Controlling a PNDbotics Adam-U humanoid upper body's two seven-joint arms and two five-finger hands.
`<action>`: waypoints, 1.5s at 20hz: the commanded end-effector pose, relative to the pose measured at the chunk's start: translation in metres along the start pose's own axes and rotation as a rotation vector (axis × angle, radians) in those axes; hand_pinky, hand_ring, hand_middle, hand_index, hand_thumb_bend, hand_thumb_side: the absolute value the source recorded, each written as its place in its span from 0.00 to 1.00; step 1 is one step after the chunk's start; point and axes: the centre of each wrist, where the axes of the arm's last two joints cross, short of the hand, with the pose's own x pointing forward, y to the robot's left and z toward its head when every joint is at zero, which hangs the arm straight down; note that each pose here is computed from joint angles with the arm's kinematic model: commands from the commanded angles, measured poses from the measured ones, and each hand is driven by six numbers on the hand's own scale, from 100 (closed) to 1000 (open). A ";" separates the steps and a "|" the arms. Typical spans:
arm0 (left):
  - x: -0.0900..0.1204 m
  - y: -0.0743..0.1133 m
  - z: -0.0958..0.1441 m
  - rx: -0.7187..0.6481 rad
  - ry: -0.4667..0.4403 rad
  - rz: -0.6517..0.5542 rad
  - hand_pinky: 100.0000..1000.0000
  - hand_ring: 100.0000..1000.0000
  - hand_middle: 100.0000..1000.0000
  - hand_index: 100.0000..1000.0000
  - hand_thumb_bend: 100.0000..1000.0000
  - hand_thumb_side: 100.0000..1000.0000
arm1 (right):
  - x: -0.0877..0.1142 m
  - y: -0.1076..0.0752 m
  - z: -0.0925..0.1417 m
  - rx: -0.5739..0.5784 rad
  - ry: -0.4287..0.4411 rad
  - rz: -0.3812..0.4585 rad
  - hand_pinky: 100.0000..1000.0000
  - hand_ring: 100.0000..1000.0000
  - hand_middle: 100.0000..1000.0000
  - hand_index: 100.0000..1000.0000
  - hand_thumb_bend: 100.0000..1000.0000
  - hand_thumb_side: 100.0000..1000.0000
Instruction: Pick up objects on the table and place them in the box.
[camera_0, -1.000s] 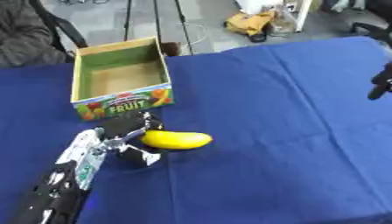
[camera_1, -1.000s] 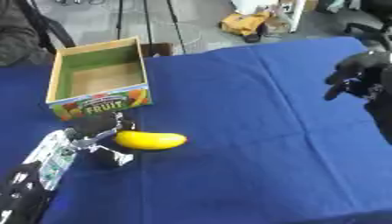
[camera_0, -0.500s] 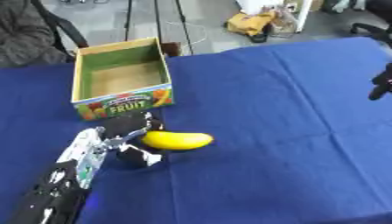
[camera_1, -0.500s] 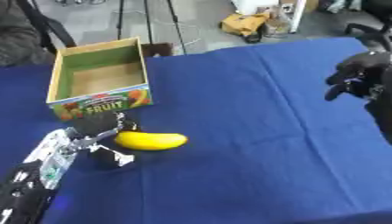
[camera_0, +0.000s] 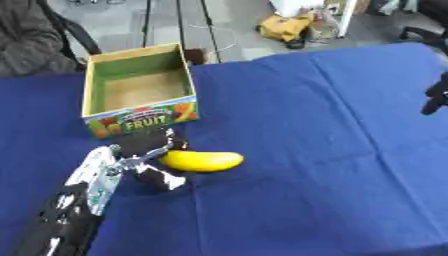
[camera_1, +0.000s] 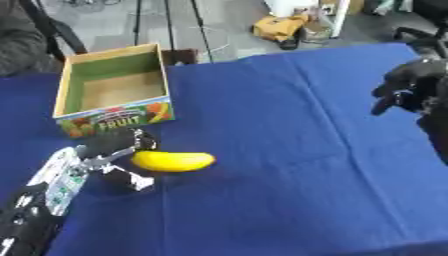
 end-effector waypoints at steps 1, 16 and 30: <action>-0.003 0.007 0.002 0.003 0.000 -0.014 0.41 0.40 0.39 0.65 0.19 0.47 | 0.006 -0.002 -0.003 0.013 -0.015 0.012 0.50 0.62 0.62 0.67 0.00 0.47; -0.003 0.009 0.002 0.031 0.011 0.000 0.40 0.40 0.38 0.63 0.10 0.52 | 0.005 -0.002 -0.002 0.012 -0.014 0.010 0.50 0.62 0.62 0.67 0.00 0.47; -0.021 0.055 0.029 0.153 0.047 -0.024 0.40 0.40 0.38 0.63 0.12 0.46 | 0.005 -0.002 -0.001 0.013 -0.013 0.009 0.50 0.62 0.62 0.67 0.00 0.47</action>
